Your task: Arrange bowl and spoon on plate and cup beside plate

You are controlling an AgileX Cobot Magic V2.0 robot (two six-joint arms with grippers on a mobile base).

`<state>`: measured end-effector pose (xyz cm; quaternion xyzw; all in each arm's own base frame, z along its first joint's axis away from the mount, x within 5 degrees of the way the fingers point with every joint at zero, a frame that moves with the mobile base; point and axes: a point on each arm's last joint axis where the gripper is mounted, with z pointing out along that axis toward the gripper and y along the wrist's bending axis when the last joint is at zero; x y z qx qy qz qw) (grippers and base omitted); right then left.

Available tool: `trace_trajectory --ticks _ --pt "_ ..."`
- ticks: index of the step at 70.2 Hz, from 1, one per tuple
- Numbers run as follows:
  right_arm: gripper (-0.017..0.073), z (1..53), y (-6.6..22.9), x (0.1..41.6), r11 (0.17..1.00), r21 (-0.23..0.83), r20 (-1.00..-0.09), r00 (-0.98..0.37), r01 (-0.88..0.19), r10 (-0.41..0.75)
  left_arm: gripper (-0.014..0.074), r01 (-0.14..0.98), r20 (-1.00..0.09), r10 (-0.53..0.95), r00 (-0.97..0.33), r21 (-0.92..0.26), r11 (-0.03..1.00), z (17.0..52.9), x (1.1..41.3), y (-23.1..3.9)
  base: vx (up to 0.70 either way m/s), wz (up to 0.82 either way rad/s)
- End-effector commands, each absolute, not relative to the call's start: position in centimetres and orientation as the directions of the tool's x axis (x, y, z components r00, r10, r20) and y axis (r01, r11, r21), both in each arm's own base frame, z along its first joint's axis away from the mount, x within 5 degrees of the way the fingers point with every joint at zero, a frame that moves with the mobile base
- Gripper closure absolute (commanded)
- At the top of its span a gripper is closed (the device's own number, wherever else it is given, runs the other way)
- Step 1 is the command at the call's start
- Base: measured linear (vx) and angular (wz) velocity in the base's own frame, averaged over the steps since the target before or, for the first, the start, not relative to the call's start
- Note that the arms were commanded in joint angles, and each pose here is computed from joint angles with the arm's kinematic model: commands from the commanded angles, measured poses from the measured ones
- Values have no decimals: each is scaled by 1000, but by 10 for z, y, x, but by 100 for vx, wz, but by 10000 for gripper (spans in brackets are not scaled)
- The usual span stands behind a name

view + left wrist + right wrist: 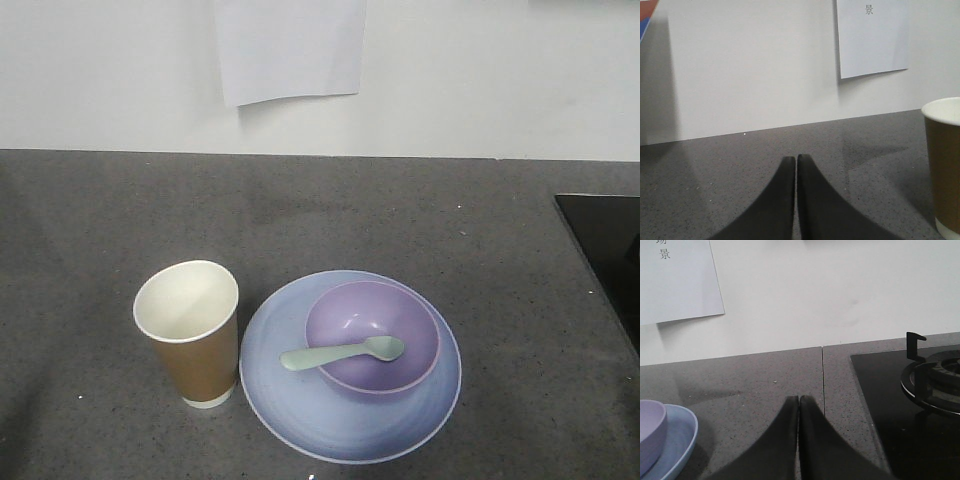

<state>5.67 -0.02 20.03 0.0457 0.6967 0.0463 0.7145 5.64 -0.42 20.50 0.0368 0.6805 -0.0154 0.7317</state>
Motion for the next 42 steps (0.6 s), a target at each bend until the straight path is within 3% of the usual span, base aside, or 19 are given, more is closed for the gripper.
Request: trace_trajectory --ticks 1,42 --pt "570 207 0 56 992 126 -986 107 -20 127 600 67 -986 13 165 24 997 215 54 -4 0 0" --pt "570 207 0 56 992 126 -986 107 -20 127 600 67 -986 13 165 24 997 215 54 -4 0 0"
